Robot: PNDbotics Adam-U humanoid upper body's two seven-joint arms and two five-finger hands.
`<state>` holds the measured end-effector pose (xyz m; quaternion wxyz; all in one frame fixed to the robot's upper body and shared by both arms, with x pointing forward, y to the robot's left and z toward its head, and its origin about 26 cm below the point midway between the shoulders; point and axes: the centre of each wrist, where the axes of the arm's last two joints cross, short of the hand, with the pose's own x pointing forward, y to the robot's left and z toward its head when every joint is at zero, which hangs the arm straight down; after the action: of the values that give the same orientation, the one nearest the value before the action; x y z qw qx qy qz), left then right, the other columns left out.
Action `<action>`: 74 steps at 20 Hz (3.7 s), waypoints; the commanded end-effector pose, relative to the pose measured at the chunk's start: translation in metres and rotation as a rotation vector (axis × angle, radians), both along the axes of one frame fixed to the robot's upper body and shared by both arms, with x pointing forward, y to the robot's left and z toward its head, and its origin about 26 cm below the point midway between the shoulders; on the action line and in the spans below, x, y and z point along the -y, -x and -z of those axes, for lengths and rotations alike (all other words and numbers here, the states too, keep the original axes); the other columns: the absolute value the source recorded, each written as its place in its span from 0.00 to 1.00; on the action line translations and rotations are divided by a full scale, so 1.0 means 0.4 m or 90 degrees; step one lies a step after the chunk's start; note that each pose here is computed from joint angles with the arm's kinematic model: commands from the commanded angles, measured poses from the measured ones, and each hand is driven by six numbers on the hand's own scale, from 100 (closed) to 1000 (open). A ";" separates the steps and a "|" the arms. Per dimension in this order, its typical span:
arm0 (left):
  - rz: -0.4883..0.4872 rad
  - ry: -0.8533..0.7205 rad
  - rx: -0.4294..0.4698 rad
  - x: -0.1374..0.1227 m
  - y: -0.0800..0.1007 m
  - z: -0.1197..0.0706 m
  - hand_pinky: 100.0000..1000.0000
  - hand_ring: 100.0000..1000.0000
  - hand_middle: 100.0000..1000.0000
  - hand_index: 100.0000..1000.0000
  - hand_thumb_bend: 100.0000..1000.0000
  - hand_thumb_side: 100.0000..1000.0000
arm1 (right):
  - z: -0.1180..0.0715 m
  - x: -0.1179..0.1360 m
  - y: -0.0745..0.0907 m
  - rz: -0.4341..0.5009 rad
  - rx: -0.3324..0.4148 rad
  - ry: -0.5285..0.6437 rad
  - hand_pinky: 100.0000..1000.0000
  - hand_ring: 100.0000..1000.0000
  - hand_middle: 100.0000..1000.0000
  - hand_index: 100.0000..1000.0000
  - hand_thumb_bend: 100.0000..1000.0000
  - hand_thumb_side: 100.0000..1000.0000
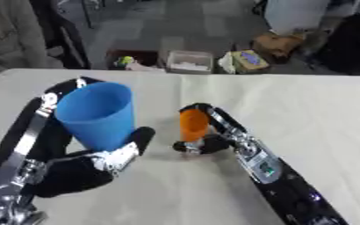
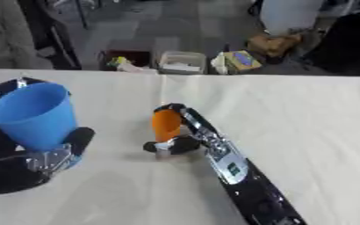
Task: Pour the contents of one cup into another cup.
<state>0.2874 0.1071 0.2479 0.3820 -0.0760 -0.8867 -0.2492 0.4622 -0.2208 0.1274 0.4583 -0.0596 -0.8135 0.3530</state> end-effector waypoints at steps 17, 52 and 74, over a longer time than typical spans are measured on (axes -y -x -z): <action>0.005 -0.001 0.011 -0.008 0.010 -0.006 0.44 0.00 0.12 0.38 0.14 0.00 | -0.054 -0.005 0.002 0.004 0.013 -0.057 0.06 0.13 0.26 0.42 0.13 0.00; -0.194 -0.364 0.098 -0.138 -0.023 -0.081 0.38 0.00 0.10 0.38 0.24 0.00 | -0.153 -0.171 0.173 -0.352 0.036 0.032 0.06 0.13 0.26 0.42 0.12 0.00; -0.270 -0.526 0.262 -0.075 -0.006 -0.140 0.28 0.00 0.06 0.40 0.29 0.00 | -0.145 -0.278 0.214 -0.471 -0.006 0.057 0.04 0.12 0.25 0.40 0.19 0.00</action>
<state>0.2947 0.1374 0.2942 0.2601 0.3016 -0.7634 -0.5086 0.3769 -0.1128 0.1766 0.3126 0.2202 -0.7584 0.5279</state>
